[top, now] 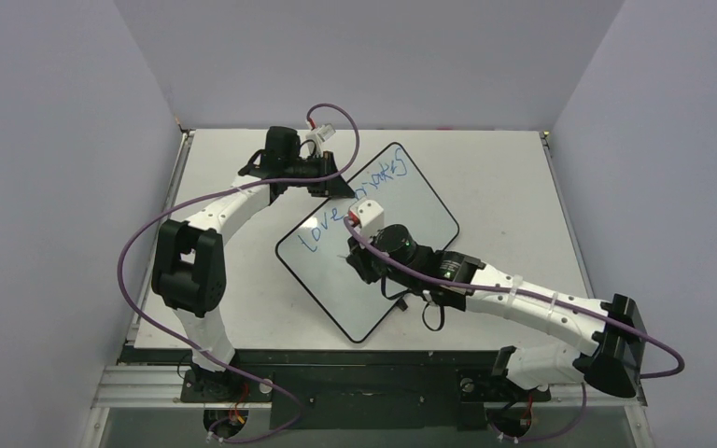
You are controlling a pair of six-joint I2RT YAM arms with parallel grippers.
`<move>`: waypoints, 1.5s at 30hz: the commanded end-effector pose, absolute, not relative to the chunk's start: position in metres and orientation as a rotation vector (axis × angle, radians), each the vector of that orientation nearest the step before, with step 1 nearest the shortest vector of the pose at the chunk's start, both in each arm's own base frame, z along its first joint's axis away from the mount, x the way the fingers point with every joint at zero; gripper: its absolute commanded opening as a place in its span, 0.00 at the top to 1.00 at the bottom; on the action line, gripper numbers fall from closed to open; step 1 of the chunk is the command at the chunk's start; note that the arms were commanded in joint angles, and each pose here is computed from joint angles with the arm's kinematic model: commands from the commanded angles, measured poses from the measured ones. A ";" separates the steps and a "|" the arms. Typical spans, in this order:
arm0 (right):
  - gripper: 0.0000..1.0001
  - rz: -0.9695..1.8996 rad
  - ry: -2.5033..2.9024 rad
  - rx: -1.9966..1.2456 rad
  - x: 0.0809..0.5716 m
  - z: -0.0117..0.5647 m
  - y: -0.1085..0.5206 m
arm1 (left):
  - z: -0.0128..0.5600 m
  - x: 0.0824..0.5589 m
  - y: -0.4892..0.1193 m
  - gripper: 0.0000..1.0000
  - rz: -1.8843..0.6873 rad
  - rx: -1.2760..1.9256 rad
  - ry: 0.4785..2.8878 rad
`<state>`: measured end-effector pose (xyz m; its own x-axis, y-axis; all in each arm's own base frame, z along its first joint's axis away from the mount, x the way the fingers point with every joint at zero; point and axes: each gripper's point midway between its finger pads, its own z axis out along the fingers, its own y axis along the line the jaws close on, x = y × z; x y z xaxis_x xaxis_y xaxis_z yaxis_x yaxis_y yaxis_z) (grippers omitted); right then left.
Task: Write a sentence on the whiteboard
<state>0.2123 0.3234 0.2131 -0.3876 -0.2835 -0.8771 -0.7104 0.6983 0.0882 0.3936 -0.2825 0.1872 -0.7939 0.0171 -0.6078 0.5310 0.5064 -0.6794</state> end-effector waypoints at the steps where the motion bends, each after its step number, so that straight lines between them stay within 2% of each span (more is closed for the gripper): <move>1: 1.00 0.646 1.886 -0.795 0.208 0.237 0.354 | 0.202 0.386 -0.290 1.00 -1.237 0.564 2.127; 17: 1.00 0.610 1.935 -0.851 0.204 0.205 0.381 | 0.205 0.385 -0.293 1.00 -1.262 0.560 2.114; 35: 1.00 0.547 2.034 -0.882 0.179 0.160 0.355 | 0.206 0.387 -0.294 1.00 -1.260 0.557 2.115; 45: 1.00 0.505 2.052 -0.865 0.175 0.153 0.341 | 0.203 0.388 -0.295 1.00 -1.252 0.559 2.128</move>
